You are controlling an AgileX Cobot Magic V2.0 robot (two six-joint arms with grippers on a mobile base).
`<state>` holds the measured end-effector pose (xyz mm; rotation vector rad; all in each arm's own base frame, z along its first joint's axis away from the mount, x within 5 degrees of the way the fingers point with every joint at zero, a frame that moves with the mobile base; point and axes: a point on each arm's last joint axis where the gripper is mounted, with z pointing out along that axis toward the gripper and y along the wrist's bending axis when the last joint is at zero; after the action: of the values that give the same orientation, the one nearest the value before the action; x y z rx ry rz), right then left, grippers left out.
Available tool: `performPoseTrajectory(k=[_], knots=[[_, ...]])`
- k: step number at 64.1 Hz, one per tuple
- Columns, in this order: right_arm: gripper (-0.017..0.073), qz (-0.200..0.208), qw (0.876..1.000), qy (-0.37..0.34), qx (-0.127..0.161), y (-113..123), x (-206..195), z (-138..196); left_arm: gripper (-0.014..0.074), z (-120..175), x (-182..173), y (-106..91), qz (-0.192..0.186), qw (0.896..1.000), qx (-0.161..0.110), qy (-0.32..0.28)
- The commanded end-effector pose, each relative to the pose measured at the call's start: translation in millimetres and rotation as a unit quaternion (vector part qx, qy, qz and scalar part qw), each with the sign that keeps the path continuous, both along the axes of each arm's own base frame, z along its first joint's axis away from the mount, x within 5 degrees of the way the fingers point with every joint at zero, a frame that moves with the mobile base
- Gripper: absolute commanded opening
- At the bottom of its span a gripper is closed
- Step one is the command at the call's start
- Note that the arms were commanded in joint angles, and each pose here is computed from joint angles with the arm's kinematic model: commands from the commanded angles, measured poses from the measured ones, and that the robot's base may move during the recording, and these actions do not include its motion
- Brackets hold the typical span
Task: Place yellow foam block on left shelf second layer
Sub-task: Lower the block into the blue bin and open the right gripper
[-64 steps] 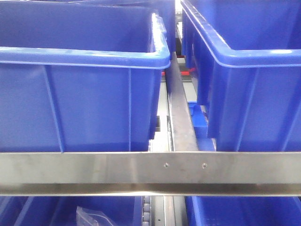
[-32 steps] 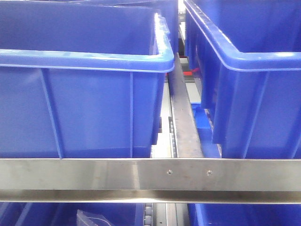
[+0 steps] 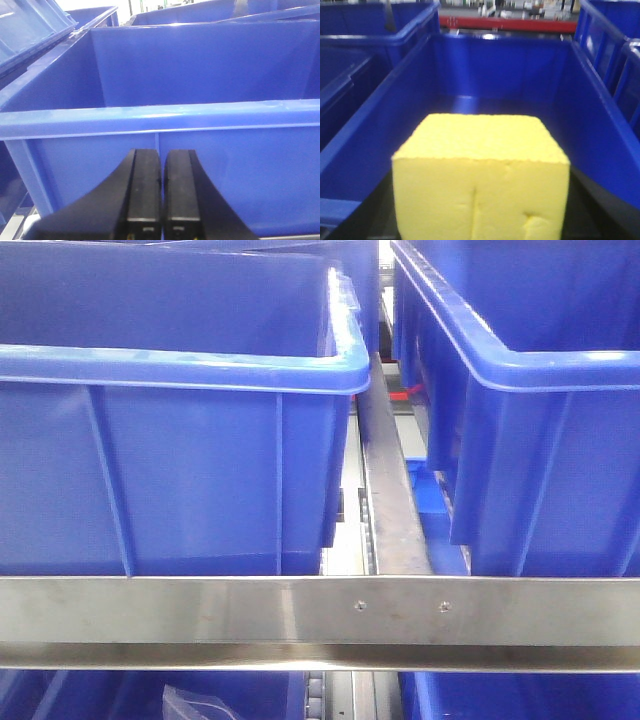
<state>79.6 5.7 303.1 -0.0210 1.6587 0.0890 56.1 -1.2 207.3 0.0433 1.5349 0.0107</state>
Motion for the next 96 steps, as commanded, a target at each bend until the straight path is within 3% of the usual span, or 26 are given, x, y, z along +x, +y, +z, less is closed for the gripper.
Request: performPoseTrajectory(k=[1, 22, 34, 53, 63, 88, 96], knots=[[0.0452, -0.003, 1.000, -0.024, -0.006, 1, 20, 23, 0.0124, -1, -1, -0.3, -0.003, 0.999, -0.005, -0.036], [0.0452, -0.002, 1.000, 0.030, -0.010, 6, 96, 35, 0.0124, -1, -1, -0.3, -0.003, 0.999, -0.005, -0.036], [0.0452, -0.001, 0.999, 0.051, -0.011, 8, 126, 21, 0.0124, -1, -1, -0.3, -0.003, 0.999, -0.005, -0.036], [0.0469, -0.001, 0.998, 0.061, -0.012, 9, 136, 14, 0.0124, -1, -1, -0.3, -0.003, 0.999, -0.005, -0.036], [0.0650, -0.005, 0.998, 0.061, -0.012, 7, 136, 14, 0.0124, -1, -1, -0.3, -0.003, 0.999, -0.005, -0.036], [0.0624, -0.018, 0.997, 0.078, -0.002, 2, 139, 9, 0.0124, -1, -1, -0.3, -0.003, 0.999, -0.005, -0.036], [0.0533, -0.022, 0.996, 0.080, 0.016, 2, 139, 9, 0.0124, -1, -1, -0.3, -0.003, 0.999, -0.005, -0.036]])
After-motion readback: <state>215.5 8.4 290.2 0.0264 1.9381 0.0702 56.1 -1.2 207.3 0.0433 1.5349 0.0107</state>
